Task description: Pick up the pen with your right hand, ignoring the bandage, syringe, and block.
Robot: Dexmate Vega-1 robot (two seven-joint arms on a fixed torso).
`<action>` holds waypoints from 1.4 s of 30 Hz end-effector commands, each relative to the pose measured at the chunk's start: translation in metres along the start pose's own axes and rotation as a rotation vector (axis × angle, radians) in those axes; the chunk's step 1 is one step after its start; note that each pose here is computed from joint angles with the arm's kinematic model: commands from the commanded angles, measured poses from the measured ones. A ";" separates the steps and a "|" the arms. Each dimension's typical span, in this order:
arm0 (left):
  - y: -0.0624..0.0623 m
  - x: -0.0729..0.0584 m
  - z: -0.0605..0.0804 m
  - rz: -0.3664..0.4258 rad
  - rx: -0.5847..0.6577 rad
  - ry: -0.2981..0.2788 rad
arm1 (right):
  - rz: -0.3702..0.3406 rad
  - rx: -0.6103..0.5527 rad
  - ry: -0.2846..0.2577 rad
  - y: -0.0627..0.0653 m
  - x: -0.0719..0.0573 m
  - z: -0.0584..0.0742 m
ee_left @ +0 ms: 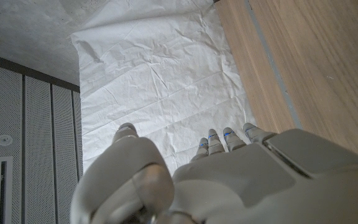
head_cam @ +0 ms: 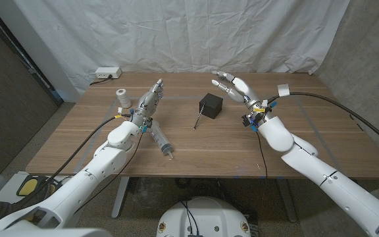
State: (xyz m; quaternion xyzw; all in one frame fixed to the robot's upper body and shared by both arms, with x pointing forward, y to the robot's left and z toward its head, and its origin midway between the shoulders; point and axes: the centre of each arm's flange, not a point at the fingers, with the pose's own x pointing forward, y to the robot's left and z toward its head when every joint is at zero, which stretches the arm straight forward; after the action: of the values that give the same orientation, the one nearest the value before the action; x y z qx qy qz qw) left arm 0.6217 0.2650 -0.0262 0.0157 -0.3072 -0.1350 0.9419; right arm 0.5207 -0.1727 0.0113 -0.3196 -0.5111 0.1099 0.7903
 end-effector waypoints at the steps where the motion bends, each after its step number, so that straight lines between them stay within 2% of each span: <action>1: -0.002 -0.003 0.001 -0.009 0.006 0.003 | -0.002 -0.091 -0.012 0.003 -0.002 0.007; 7: -0.001 -0.006 0.004 -0.006 0.013 0.000 | -0.004 -0.116 0.000 0.006 0.005 0.002; 16: 0.007 -0.014 0.009 0.005 0.023 -0.011 | -0.028 -0.151 0.016 0.010 0.005 -0.007; 25: 0.009 -0.016 0.009 0.007 0.021 -0.021 | -0.031 -0.234 0.006 0.013 0.007 -0.004; 42: 0.012 -0.021 0.016 0.020 0.028 -0.034 | -0.001 -0.250 0.008 0.018 0.009 -0.004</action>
State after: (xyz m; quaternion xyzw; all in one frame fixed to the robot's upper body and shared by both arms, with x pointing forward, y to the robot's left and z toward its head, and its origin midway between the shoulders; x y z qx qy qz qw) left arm 0.6030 0.2805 -0.0262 0.0225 -0.3210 -0.1258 0.9384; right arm 0.5300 -0.1593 0.0073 -0.4068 -0.5211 0.0402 0.7492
